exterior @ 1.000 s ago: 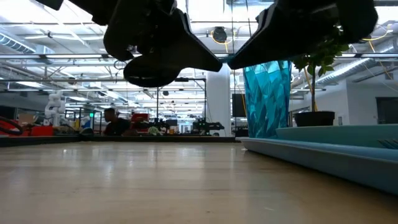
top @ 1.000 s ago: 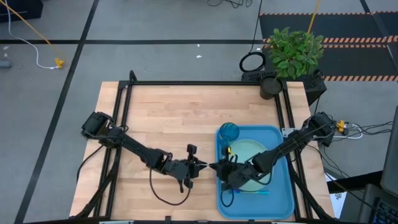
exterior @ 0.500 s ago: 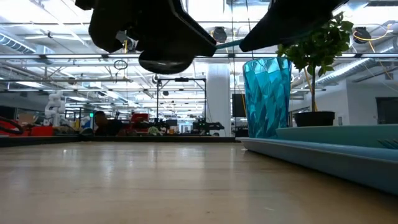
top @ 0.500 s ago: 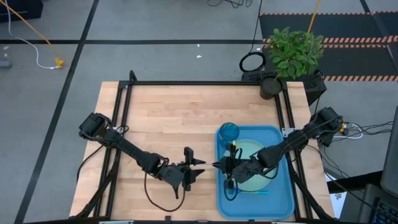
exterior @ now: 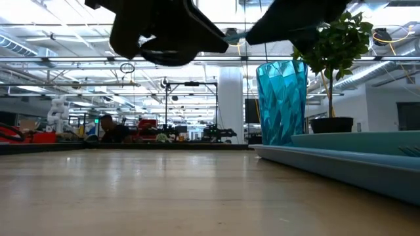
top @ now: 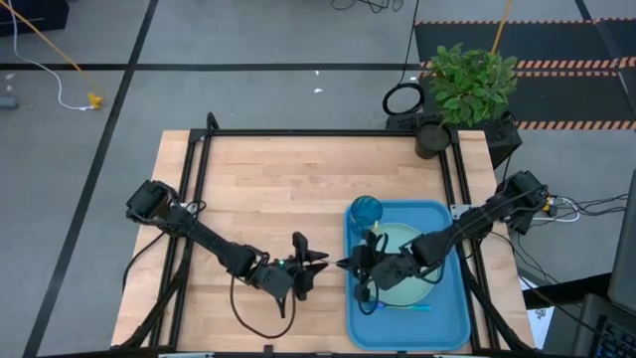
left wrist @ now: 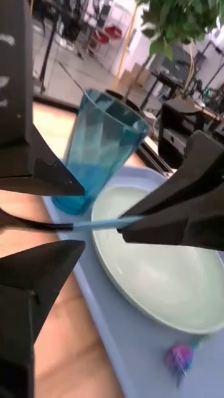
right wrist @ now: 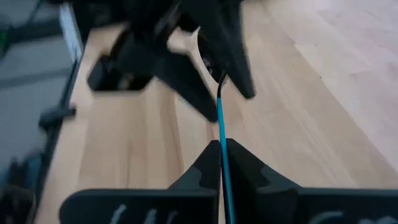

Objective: Pick and place plate/cup/fork/spoon on tray
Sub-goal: Put the blue spoon on the blue serving tray to the left of the blue fork

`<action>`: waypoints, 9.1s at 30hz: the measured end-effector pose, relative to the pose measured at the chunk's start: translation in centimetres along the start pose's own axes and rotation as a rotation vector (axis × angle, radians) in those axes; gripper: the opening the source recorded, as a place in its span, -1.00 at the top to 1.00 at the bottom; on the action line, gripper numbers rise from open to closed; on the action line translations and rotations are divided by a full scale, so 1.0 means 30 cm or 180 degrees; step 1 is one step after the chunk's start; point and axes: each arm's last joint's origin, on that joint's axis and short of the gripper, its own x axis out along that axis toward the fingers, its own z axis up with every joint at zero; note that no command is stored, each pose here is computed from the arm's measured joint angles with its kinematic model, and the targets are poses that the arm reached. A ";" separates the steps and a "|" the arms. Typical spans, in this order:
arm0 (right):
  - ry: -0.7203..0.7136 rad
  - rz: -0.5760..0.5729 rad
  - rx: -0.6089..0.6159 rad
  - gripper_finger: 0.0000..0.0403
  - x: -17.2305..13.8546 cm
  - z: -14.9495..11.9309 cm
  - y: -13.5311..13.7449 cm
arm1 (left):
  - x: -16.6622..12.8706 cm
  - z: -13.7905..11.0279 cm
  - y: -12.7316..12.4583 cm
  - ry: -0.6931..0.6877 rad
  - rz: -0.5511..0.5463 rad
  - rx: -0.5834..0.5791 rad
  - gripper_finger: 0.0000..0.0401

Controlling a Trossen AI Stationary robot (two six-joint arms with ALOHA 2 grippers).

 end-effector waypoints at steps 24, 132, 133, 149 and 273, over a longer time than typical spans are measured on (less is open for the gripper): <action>-0.0799 0.0271 0.1350 1.00 0.036 -0.054 -0.091 | -0.006 -0.008 0.001 0.0286 0.0540 0.0331 0.86; -0.0680 -0.0565 -0.2207 0.79 -0.038 -0.144 0.013 | 0.047 -0.048 0.024 0.0205 -0.0195 -0.0350 0.91; -0.0680 -0.0565 -0.2201 0.79 -0.038 -0.144 0.013 | 0.048 -0.048 0.024 0.0206 -0.0193 -0.0353 0.93; -0.0689 -0.0540 -0.2095 0.79 -0.038 -0.144 0.014 | 0.044 -0.030 0.029 0.0102 -0.0039 -0.0562 0.11; 0.0909 0.0826 -0.0657 0.77 -0.446 -0.614 0.151 | -0.239 0.141 -0.029 -0.0649 -0.0810 -0.1988 -0.05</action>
